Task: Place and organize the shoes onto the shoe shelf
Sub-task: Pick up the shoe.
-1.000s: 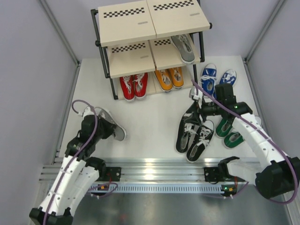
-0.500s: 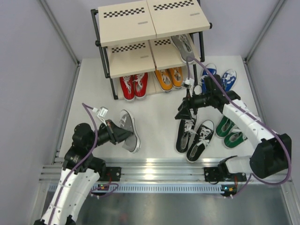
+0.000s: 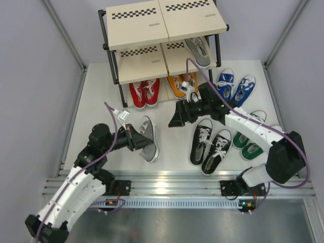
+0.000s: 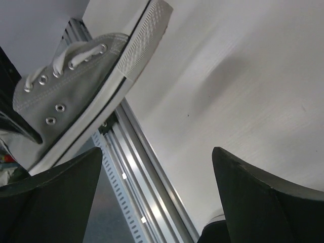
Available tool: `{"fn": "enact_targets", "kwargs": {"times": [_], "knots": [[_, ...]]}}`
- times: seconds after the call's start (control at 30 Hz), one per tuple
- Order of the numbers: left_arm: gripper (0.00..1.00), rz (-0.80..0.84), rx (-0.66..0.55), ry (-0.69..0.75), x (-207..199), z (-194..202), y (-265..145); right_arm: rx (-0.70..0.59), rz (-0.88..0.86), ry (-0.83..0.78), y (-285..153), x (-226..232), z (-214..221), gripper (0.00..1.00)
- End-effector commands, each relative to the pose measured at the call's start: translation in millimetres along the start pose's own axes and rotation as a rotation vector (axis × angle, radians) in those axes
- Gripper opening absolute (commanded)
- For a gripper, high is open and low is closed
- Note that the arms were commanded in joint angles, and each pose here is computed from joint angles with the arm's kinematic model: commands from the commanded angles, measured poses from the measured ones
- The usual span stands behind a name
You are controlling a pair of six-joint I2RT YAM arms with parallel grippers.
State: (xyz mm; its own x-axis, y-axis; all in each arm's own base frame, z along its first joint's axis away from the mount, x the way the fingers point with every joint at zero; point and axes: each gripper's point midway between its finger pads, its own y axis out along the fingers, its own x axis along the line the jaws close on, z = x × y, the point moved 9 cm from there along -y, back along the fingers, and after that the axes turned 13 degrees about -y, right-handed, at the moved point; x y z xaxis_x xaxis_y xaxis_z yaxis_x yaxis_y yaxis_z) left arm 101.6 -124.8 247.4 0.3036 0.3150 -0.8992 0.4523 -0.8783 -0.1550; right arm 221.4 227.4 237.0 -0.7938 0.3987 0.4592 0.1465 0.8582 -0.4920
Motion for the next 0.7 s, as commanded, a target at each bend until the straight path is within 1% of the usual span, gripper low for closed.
{"fn": "enact_targets", "kwargs": {"times": [0.0,0.03,0.07,0.1,0.13,0.17,0.23,0.33,0.47,0.57,0.6,0.67], "knots": [[0.0,0.167,-0.072,0.209,-48,-14,18,-0.106,-0.048,0.032,2,15,-26,0.9],[0.0,0.164,-0.051,0.236,-49,-12,31,-0.104,-0.05,0.052,4,15,-26,0.91],[0.0,0.142,-0.081,0.248,-51,-12,40,-0.102,-0.056,0.059,5,16,-25,0.92],[0.0,0.193,-0.013,0.274,-66,3,47,-0.099,-0.048,0.071,7,15,-22,0.93],[0.0,0.179,0.023,0.306,-66,7,62,-0.1,-0.042,0.081,6,15,-21,0.94],[0.0,0.176,0.037,0.319,-70,11,69,-0.099,-0.034,0.085,6,14,-18,0.97],[0.0,0.193,0.069,0.355,-80,19,85,-0.1,-0.007,0.091,3,13,-11,0.99],[0.0,0.203,0.093,0.386,-85,24,101,-0.115,0.007,0.081,-5,17,-6,0.99],[0.0,0.219,0.074,0.405,-96,20,110,-0.143,0.093,0.045,-17,15,-7,0.99],[0.0,0.218,0.057,0.416,-99,19,111,-0.182,0.16,0.075,-34,6,-13,0.98],[0.0,0.22,0.055,0.416,-99,20,109,-0.212,0.205,0.098,-44,-6,-17,0.98],[0.0,0.218,0.03,0.42,-100,19,105,-0.251,0.24,0.111,-58,-11,-19,0.98]]}}
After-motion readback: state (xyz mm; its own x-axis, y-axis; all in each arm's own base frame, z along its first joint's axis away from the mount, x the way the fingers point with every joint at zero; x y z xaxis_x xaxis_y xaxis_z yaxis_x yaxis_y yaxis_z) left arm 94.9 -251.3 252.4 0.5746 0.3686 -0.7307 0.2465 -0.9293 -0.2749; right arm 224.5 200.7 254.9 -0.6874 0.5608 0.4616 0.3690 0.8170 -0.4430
